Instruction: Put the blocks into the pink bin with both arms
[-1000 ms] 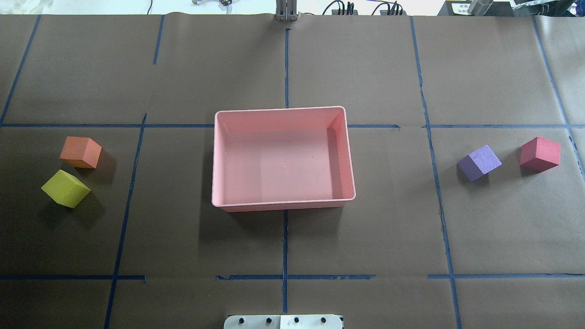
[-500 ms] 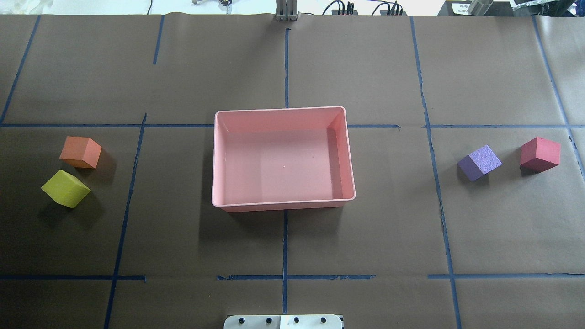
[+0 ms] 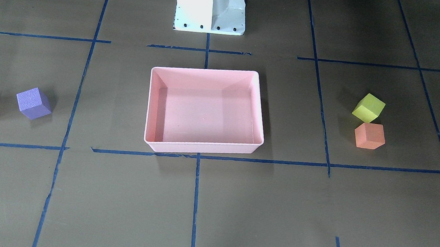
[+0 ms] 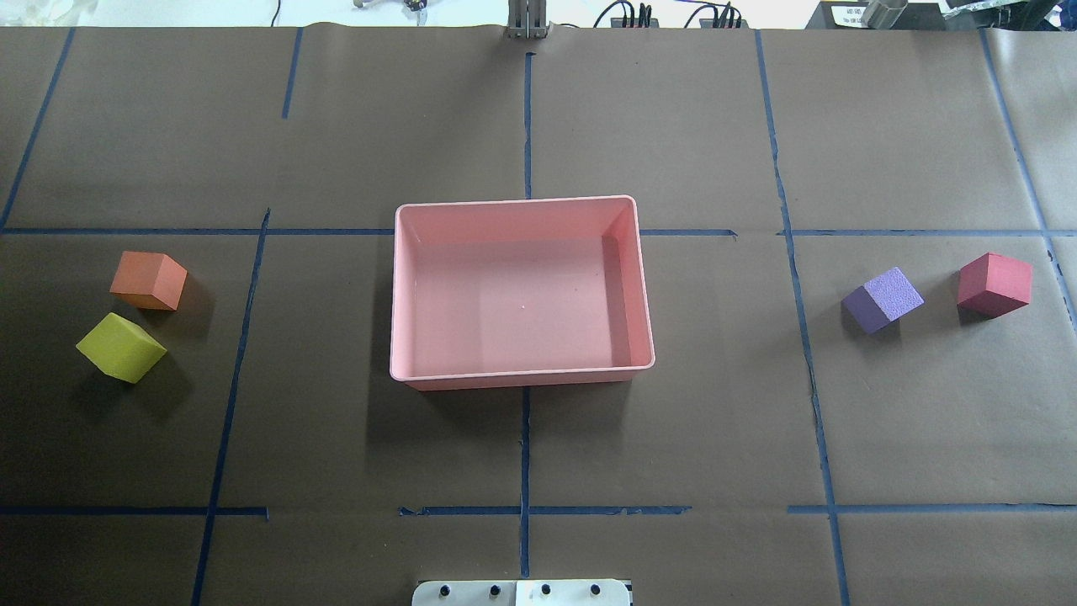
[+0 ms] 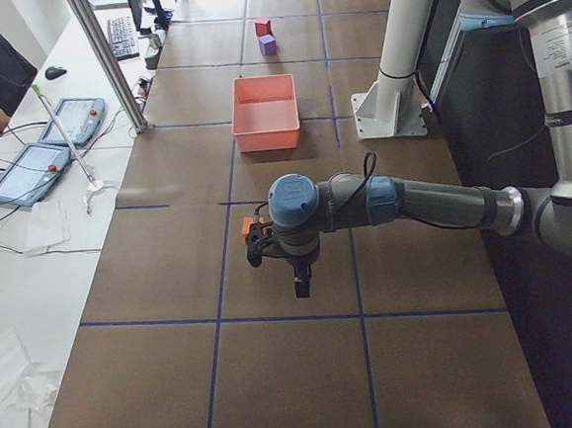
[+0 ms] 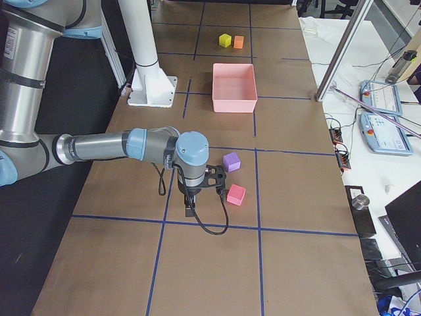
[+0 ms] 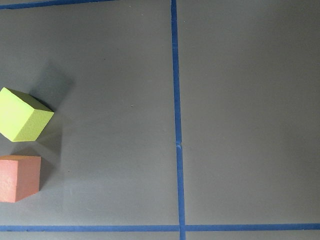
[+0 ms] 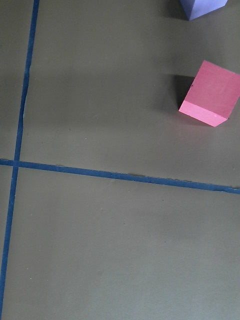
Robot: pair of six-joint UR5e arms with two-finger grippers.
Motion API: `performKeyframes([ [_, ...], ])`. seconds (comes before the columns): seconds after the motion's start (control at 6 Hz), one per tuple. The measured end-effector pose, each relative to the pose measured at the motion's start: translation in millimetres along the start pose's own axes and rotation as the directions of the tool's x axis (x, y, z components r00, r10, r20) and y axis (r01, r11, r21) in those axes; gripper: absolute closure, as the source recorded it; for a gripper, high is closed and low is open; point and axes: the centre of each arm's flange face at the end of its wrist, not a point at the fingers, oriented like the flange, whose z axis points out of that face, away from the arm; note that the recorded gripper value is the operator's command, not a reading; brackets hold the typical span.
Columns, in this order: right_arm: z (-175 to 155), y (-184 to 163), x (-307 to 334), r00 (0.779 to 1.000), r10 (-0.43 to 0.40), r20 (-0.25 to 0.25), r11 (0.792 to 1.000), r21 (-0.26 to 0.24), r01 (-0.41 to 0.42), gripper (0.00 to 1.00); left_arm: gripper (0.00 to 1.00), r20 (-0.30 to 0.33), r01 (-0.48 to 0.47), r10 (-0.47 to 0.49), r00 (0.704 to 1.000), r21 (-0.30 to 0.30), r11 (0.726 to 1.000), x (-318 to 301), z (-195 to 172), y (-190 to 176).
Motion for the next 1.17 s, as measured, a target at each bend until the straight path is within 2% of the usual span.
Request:
performKeyframes([
  [0.17, -1, -1, -1, 1.000, -0.015, 0.000, 1.000, 0.011, 0.015, 0.00, 0.00, -0.029, 0.002, -0.002, 1.000, 0.004, 1.000, 3, 0, 0],
  [0.5, -2, -7, -3, 0.999, -0.041, -0.006, 0.999, 0.031, 0.041, 0.00, 0.00, -0.144, 0.007, -0.005, 0.990, 0.015, 1.000, 14, 0, -2],
  [0.83, 17, -33, -18, 0.995, -0.103, -0.007, 0.994, 0.037, 0.103, 0.00, 0.00, -0.167, 0.006, -0.003, 0.986, 0.016, 1.000, 16, 0, -3],
  [1.17, 40, -94, -57, 0.998, -0.068, 0.005, 0.998, 0.008, 0.068, 0.00, 0.00, -0.168, 0.005, -0.002, 0.986, 0.017, 1.000, 17, 0, -3],
])
